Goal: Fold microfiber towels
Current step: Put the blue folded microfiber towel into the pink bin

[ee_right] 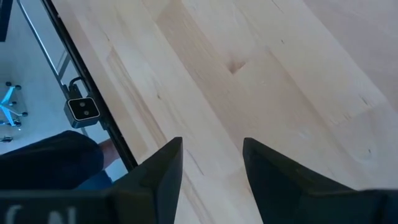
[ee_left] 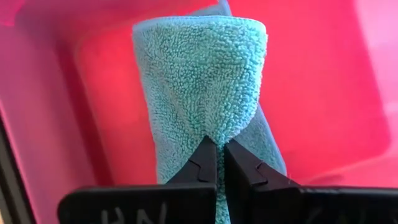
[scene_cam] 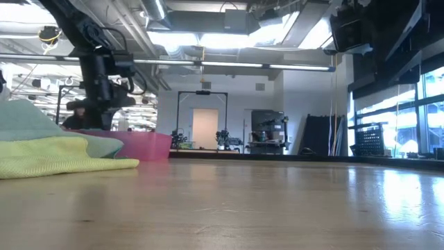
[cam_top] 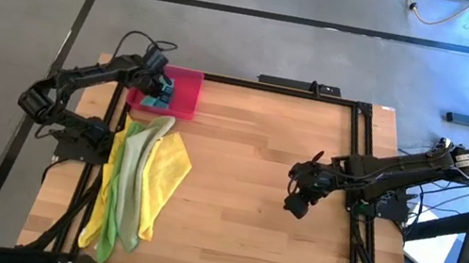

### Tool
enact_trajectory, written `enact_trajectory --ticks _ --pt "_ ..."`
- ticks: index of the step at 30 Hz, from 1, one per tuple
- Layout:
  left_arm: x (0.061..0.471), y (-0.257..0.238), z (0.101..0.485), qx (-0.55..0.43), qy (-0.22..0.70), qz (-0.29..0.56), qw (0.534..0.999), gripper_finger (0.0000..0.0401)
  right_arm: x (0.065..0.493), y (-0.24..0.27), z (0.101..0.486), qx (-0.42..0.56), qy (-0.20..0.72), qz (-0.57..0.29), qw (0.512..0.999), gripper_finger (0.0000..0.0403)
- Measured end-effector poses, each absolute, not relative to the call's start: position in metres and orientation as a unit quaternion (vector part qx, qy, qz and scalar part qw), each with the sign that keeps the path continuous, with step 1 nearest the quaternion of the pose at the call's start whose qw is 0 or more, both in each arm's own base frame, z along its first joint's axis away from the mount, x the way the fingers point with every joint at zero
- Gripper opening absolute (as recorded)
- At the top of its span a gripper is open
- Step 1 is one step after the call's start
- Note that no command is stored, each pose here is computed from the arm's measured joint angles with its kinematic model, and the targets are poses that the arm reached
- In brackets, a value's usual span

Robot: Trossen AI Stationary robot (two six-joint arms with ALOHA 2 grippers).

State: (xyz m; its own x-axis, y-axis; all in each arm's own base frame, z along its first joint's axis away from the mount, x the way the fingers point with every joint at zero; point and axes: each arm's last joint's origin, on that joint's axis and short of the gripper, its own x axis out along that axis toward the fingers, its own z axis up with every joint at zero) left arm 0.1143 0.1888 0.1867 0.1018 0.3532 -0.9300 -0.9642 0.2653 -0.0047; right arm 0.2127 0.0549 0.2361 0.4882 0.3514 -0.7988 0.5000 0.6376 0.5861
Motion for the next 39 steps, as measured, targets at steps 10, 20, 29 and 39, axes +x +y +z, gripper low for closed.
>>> enact_trajectory --ticks 10,20,29,39 --pt "0.116 0.19 0.188 -0.338 0.433 0.521 0.653 0.0076 0.213 0.055 0.236 0.427 0.507 -0.041 0.748 0.0172" --pt "0.122 0.194 0.19 -0.393 0.362 0.53 0.658 0.0167 0.213 0.056 0.236 0.424 0.508 -0.037 0.749 0.0172" --pt "0.132 0.193 0.194 -0.389 0.347 0.517 0.68 0.0172 0.213 0.056 0.237 0.418 0.508 -0.032 0.753 0.0172" --pt "0.158 0.195 0.203 -0.35 0.274 0.505 0.74 0.0168 0.213 0.056 0.237 0.421 0.504 -0.036 0.753 0.0172"
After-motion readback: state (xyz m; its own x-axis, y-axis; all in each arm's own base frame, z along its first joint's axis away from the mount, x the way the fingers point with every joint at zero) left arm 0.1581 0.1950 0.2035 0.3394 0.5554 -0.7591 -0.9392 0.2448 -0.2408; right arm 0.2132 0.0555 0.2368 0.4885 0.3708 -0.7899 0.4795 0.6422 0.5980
